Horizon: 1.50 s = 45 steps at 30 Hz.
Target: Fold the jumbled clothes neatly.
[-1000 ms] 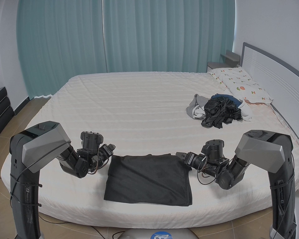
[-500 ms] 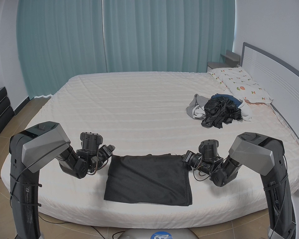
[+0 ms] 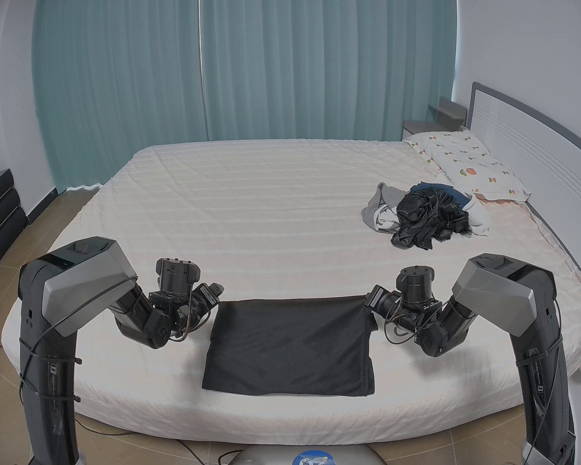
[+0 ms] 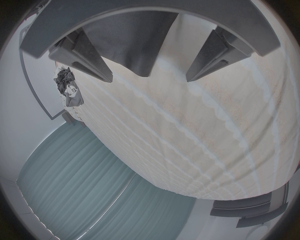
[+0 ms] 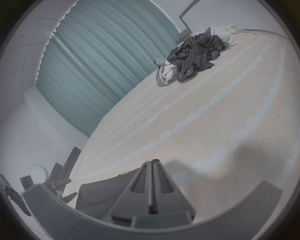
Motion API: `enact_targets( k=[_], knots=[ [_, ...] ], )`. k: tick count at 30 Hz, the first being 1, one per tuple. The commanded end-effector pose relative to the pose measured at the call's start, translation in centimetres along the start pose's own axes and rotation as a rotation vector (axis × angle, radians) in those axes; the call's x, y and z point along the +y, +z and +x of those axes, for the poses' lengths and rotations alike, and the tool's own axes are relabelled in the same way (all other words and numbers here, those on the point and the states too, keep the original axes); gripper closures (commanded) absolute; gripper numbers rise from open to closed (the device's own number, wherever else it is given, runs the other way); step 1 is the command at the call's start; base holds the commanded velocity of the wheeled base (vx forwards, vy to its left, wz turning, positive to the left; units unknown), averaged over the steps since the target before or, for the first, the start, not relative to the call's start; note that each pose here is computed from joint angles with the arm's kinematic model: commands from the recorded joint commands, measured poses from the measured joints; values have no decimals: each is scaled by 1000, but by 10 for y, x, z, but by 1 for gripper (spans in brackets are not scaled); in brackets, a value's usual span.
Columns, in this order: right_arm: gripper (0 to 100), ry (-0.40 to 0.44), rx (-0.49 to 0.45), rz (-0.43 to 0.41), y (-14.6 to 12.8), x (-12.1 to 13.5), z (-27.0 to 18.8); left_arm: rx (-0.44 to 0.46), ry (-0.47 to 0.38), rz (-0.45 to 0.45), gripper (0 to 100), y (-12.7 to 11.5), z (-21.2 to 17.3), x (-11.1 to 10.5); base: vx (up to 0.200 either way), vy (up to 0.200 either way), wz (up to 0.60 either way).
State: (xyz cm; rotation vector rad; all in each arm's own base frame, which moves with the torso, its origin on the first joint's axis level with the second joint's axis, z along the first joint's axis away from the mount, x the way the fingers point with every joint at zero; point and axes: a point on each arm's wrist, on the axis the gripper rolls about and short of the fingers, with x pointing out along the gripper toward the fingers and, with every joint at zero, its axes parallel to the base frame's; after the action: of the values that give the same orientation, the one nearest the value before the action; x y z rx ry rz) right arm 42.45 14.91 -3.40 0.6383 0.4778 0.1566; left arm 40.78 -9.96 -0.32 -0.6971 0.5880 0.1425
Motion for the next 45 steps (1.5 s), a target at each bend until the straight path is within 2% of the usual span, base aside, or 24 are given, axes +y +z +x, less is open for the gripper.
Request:
enact_targets(
  k=[1,6,7,11,17,20,22,23,24,26,27,30,35,45],
  knots=[
    [100,-1,-1,1,0,-1,0,0,0,0,0,0,0,0,0,0,0],
    [100,-7,8,-1,-1,-2,-1,0,-1,0,0,0,0,0,0,0,0],
    [0,-9,11,-1,-2,-2,-1,1,-2,1,0,-1,-1,-1,0,0,0],
    [0,-17,20,-2,-2,-3,-6,4,0,-3,0,-1,-2,0,0,0,0],
    [0,-27,77,-1,2,1,-50,65,-17,11,0,-7,-10,4,0,0,0],
    [0,-50,101,2,0,-3,-78,164,-69,89,0,-15,-26,12,0,0,0],
    [0,-53,103,4,-1,-5,-84,186,-89,111,0,-18,-29,15,0,0,0],
    [0,-61,111,25,-4,-7,-97,215,-130,157,0,-24,-33,21,0,0,0],
    [0,-63,119,50,-8,-8,-106,220,-153,188,0,-27,-35,25,0,0,0],
    [0,-63,120,57,-9,-8,-109,219,-158,196,0,-28,-35,26,0,0,0],
    [0,-50,108,104,-10,-8,-124,203,-180,259,0,-31,-34,29,0,0,0],
    [0,-44,100,135,-13,-11,-135,218,-172,299,0,-40,-30,31,0,0,0],
    [0,-4,74,227,-17,-11,-138,220,-189,311,0,-46,-29,25,0,0,0],
    [0,-9,90,249,-32,-29,-145,233,-212,327,0,-54,-30,17,0,0,0]
  ],
)
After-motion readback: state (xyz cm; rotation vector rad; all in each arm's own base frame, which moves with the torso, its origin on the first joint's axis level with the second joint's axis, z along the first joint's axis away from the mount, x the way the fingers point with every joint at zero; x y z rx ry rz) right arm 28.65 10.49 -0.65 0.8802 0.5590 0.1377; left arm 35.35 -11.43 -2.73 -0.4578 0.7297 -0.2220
